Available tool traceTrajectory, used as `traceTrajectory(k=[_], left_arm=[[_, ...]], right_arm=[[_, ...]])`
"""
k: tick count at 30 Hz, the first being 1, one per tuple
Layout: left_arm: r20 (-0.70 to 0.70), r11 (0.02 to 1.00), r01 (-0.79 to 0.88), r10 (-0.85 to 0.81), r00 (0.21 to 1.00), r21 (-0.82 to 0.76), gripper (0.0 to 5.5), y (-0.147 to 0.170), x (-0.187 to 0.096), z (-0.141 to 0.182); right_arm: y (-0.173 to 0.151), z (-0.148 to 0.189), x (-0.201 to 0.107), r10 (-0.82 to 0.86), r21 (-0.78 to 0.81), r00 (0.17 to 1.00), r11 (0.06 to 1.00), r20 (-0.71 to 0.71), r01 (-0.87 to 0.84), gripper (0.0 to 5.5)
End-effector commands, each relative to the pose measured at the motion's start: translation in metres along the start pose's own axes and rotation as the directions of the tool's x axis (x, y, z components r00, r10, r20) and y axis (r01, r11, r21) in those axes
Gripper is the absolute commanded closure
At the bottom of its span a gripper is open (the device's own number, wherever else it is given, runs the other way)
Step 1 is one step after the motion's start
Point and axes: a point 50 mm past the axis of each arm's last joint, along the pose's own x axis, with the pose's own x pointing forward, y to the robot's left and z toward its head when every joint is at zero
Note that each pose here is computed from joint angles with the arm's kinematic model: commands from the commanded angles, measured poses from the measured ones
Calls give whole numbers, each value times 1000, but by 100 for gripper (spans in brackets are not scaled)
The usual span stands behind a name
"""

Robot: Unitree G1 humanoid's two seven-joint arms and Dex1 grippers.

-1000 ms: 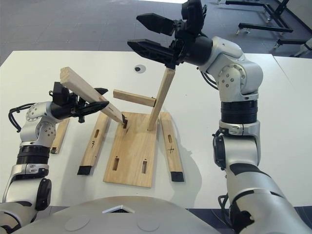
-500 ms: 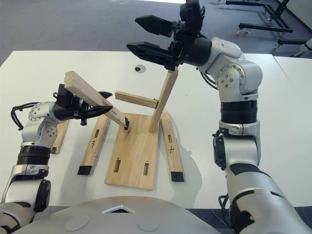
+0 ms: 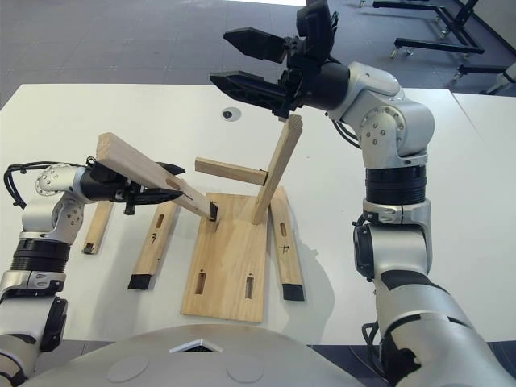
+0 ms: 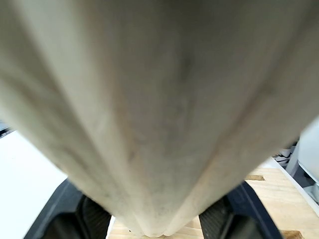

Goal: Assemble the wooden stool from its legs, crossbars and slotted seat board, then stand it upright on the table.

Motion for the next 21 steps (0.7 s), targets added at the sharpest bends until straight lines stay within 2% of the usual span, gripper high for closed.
traceTrajectory(k=[1,10,21], left_arm=[[-110,998,46,-49,993,-34,347,0,-4,0],[-143,990,53,-72,987,-128,347,-4,-9,-6],[-89,987,6,-21,996,-159,347,-9,-13,-14]], right_arm=[[0,1,1,-10,-14,1000,1000,-25,10,60],[2,-4,0,-6,-12,999,1000,-46,5,60],[10,-32,-23,37,92,985,996,-168,-22,60]])
